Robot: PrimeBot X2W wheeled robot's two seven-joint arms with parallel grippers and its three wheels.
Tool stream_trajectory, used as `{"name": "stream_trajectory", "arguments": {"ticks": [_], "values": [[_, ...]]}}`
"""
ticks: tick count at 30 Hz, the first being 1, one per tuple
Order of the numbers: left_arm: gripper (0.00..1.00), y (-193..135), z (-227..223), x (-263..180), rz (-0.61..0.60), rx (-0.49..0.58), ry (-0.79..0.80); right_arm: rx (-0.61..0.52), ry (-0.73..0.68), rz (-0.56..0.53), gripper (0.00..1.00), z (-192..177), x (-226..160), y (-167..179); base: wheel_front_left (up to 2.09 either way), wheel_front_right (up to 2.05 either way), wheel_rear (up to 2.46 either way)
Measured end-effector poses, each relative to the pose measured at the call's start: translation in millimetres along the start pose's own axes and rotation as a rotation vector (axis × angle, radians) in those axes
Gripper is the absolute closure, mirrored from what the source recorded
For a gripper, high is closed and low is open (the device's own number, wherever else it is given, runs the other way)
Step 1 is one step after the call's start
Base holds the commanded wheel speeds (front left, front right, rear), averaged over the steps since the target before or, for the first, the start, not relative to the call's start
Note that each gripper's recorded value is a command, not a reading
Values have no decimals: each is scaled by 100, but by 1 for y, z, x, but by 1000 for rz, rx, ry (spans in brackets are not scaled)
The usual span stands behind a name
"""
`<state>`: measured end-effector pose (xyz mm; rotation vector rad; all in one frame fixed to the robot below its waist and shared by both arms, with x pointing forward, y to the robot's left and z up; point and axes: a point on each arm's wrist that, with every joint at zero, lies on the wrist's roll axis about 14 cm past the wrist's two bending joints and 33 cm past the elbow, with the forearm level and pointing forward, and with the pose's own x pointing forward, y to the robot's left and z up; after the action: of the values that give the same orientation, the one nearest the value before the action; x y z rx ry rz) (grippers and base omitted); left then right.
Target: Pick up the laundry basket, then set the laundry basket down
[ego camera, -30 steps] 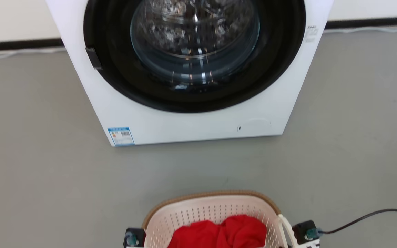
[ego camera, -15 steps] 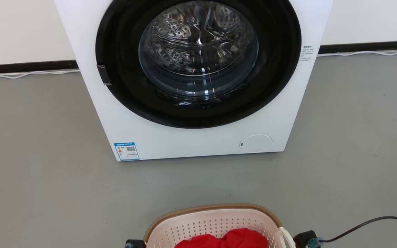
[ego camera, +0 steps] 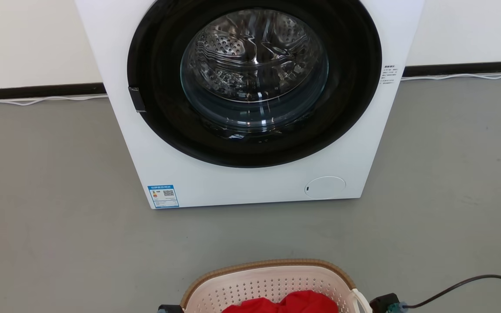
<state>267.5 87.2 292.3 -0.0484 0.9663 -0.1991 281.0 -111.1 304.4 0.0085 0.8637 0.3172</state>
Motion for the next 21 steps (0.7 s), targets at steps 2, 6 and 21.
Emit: {"name": "stream_trajectory", "arguments": {"ticks": [2, 6, 21], "values": [[100, 0, 0, 0, -1, 1, 0, 3, -2, 0, 100, 0, 0, 0, 0, 0, 0], [100, -1, -2, 0, -2, -4, 6, -3, 2, 2, 100, -2, -1, 1, 0, 0, 0], [100, 0, -5, 1, 1, 7, 13, 12, 8, 5, 100, -5, -2, 2, 0, 0, 0]]}}
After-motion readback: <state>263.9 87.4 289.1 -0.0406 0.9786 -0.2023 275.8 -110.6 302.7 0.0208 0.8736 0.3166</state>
